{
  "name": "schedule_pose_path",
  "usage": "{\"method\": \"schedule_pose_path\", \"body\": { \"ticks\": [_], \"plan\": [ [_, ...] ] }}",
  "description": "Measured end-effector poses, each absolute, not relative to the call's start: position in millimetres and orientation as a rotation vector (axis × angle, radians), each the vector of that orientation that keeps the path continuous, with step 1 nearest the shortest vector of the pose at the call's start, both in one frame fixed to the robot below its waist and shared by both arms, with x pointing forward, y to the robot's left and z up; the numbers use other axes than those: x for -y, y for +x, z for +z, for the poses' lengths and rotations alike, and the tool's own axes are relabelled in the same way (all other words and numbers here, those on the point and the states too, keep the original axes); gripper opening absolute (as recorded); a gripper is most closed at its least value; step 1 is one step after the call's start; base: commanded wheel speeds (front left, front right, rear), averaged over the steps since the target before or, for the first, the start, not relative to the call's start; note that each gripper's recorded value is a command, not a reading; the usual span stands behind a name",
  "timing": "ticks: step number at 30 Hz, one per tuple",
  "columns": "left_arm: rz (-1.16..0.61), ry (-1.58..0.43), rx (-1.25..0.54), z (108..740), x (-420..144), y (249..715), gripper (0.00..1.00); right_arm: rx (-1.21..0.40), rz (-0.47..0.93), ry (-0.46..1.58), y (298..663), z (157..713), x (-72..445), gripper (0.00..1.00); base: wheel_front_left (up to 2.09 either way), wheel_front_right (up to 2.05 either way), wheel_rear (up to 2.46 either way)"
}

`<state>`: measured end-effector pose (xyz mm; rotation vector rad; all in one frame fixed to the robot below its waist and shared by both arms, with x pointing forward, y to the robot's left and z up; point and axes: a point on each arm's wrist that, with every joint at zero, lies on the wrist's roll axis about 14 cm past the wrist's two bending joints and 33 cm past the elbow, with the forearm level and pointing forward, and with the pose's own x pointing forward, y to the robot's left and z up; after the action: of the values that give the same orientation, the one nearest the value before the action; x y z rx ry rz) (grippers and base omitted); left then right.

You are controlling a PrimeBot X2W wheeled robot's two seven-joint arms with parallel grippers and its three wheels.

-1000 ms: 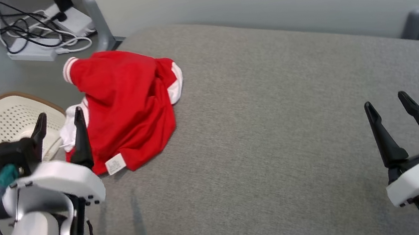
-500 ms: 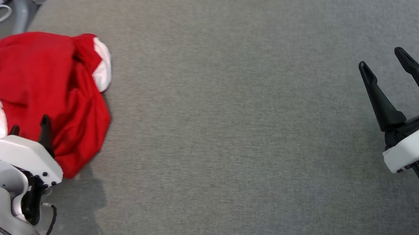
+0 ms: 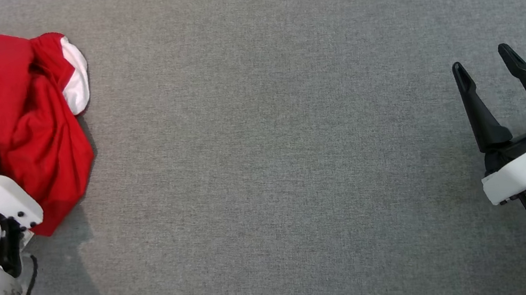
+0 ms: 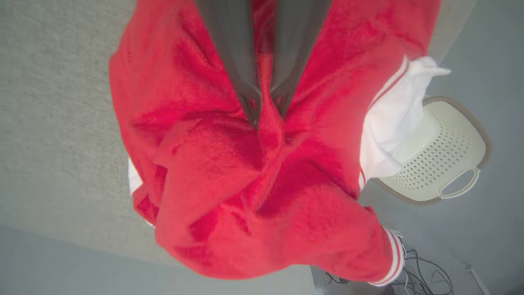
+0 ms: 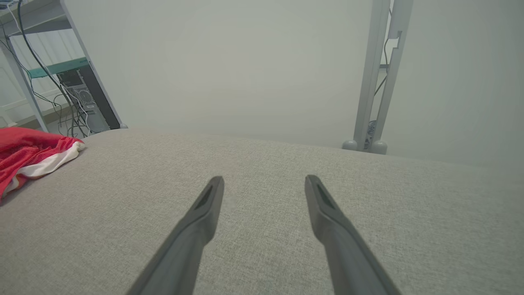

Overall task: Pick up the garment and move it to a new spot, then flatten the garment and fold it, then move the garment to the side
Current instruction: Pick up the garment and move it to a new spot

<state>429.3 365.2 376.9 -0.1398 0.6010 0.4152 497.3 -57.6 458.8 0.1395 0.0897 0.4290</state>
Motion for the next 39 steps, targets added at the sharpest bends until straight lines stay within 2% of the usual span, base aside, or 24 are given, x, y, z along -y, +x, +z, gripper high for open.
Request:
{"method": "schedule_pose_path", "body": {
  "ticks": [7,10,17,25,33,39],
  "plan": [
    [0.444,-0.067,-0.312,447,-390,450,0.0,-0.048,0.432,0.142,495,476,55,1.0,0.0,0.0,0.0],
    [0.456,-0.021,-0.145,501,-404,456,0.0,-0.018,0.425,0.15,486,489,56,1.0,0.0,0.0,0.0],
    [0.43,0.017,0.087,576,-397,449,0.0,0.036,0.41,0.157,468,514,60,1.0,0.0,0.0,0.0],
    [0.33,0.002,0.208,604,-346,424,0.0,0.082,0.359,0.156,445,535,78,1.0,0.0,0.0,0.0],
    [0.165,-0.041,0.22,613,-265,406,0.0,0.1,0.287,0.139,426,543,106,1.0,0.0,0.0,0.0],
    [-0.026,-0.093,0.222,621,-191,410,0.0,0.112,0.213,0.13,413,549,134,1.0,0.0,0.0,0.0]
  ]
}}
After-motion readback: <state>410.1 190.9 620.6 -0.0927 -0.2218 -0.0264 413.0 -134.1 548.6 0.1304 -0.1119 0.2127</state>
